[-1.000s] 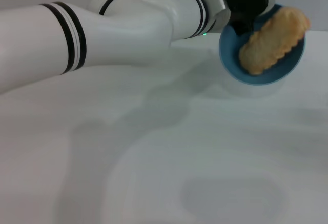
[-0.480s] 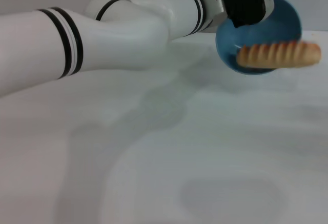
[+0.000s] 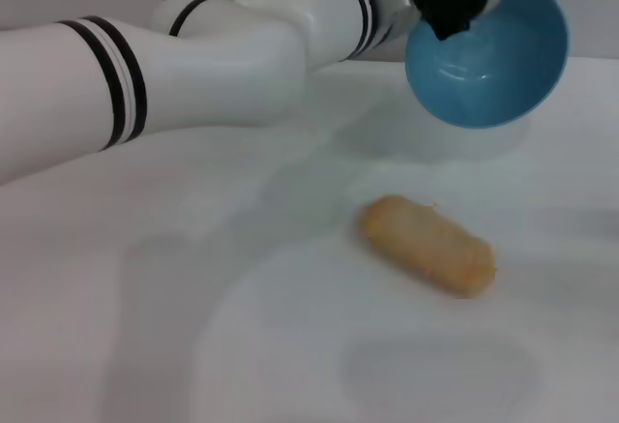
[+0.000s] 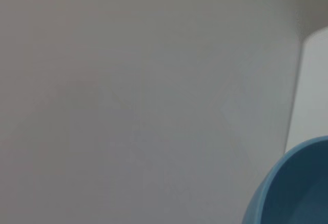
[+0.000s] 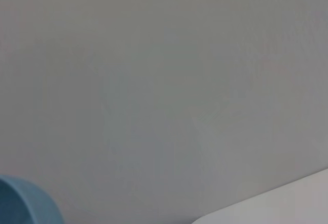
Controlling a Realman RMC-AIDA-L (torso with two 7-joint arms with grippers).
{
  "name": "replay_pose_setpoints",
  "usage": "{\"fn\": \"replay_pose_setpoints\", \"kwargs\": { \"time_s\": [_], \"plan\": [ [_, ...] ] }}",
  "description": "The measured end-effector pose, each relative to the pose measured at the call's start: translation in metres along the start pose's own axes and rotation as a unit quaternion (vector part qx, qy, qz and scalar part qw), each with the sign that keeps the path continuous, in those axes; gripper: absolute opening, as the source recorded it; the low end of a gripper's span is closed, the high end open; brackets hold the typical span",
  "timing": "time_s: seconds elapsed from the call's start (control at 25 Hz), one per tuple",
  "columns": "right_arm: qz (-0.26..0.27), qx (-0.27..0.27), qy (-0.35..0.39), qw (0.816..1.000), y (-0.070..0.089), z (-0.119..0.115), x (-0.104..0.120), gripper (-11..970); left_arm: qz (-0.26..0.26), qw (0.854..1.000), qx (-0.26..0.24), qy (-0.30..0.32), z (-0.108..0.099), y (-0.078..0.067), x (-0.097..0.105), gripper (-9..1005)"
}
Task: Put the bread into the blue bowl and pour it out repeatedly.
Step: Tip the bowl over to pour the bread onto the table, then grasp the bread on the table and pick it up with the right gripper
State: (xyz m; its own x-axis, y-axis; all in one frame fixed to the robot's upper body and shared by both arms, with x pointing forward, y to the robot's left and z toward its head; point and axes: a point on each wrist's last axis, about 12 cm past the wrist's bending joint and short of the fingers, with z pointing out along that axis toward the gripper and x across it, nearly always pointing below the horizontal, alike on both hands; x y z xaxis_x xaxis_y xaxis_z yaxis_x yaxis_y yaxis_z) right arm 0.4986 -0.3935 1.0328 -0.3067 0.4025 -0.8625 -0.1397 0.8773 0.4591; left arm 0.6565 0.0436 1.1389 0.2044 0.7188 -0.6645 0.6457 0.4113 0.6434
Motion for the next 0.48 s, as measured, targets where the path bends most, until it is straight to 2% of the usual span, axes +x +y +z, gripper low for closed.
{"fn": "replay_pose_setpoints", "kwargs": {
  "time_s": [0.16,0.24,0.32,0.36,0.4,0.48],
  "plan": [
    [0.027,-0.029,0.028,0.999,0.009,0.009,0.003,455,-0.082,0.997,-0.013,0.005,-0.002,0.007,0.006,-1],
    [0.043,-0.049,0.070,0.995,0.016,0.017,0.004,451,-0.135,0.990,-0.024,0.013,-0.004,0.014,0.013,-1],
    [0.050,-0.072,0.141,0.986,0.025,0.031,0.005,448,-0.197,0.980,-0.035,0.020,-0.007,0.022,0.021,-1],
    [0.049,-0.079,0.167,0.982,0.029,0.037,0.006,446,-0.243,0.969,-0.044,0.025,-0.010,0.028,0.029,-1],
    [0.049,-0.079,0.167,0.982,0.029,0.037,0.006,445,-0.243,0.969,-0.044,0.025,-0.010,0.028,0.029,-1],
    [0.047,-0.093,0.214,0.971,0.040,0.049,0.007,441,-0.260,0.964,-0.050,0.030,-0.013,0.028,0.036,-1]
  ]
}}
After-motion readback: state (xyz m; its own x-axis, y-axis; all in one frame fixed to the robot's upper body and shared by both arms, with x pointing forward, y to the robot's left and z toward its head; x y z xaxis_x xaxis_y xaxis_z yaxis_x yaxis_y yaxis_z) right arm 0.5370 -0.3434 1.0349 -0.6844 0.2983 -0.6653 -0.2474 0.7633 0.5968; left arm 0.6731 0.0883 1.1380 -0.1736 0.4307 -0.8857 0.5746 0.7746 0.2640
